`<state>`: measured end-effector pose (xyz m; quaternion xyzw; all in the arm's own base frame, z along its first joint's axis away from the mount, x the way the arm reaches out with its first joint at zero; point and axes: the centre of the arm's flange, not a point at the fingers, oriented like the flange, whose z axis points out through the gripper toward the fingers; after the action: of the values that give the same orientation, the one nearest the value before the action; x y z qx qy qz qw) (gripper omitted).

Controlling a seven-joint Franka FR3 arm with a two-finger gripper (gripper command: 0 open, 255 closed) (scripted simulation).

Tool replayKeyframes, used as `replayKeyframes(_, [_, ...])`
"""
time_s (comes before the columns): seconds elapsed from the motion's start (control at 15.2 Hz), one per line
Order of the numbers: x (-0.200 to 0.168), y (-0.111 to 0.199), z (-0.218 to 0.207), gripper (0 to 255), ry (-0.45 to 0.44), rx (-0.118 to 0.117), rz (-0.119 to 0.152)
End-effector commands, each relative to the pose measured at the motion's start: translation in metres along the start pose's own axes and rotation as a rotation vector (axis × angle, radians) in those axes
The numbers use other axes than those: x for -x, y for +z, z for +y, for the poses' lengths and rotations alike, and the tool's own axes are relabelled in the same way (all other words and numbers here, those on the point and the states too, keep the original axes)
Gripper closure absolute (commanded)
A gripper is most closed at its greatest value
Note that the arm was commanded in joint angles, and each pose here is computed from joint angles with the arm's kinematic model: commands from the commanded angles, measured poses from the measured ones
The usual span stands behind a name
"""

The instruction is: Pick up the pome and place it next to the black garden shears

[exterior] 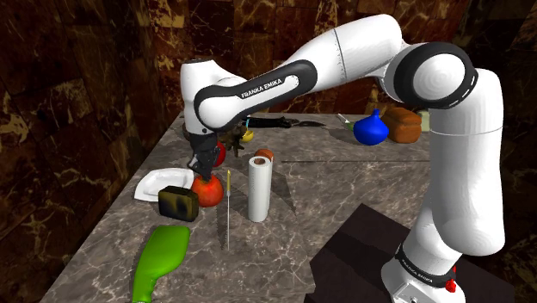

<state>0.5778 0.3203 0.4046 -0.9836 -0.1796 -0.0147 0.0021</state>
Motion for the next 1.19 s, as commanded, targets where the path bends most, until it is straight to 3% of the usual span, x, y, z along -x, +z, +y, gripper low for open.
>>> replayKeyframes(0.0, [-0.001,-0.007,0.0,255,0.0,0.0,0.0])
replayKeyframes(1.12, [-0.003,-0.097,0.0,255,0.0,0.0,0.0])
